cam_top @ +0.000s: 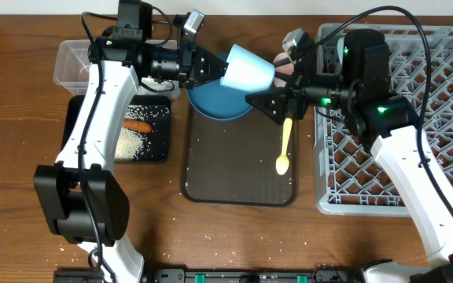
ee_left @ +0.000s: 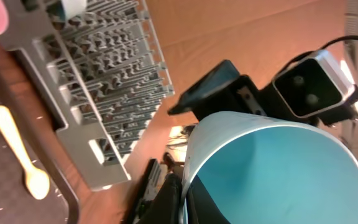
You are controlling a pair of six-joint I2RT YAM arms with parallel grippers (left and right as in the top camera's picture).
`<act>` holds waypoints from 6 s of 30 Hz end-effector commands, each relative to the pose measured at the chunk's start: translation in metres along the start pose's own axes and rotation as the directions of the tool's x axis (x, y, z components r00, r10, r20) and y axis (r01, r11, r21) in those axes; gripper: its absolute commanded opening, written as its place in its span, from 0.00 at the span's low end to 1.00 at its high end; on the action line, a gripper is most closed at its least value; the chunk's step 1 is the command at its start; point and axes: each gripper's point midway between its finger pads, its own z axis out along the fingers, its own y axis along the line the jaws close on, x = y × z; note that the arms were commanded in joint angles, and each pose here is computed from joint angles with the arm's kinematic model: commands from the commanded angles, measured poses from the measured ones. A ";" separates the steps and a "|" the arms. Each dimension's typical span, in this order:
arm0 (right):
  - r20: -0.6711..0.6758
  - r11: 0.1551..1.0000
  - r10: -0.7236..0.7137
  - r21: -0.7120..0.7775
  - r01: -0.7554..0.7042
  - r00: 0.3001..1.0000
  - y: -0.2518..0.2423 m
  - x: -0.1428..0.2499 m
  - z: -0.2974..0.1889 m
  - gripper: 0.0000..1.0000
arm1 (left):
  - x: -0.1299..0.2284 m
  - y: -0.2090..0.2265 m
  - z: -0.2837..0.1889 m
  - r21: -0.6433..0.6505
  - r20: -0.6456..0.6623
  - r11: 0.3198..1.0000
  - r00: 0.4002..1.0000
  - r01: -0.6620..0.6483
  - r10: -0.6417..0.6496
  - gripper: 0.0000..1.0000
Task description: Sort waste into correct bins and load items into the dishwasher rack
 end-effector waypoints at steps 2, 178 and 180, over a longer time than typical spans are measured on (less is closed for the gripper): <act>0.024 0.998 -0.063 0.004 0.063 0.998 0.006 -0.008 0.002 0.93 | 0.006 -0.008 0.006 0.060 -0.027 0.998 1.000 -0.014 0.016 0.06; 0.022 0.270 0.774 0.892 -0.361 0.632 -0.163 0.107 -0.190 0.98 | -0.073 0.249 0.161 -0.825 -0.233 0.415 0.901 -0.383 0.367 0.41; 0.022 0.270 0.774 0.892 -0.362 0.633 -0.163 0.107 -0.190 0.98 | -0.072 0.250 0.161 -0.826 -0.234 0.415 0.902 -0.382 0.364 0.36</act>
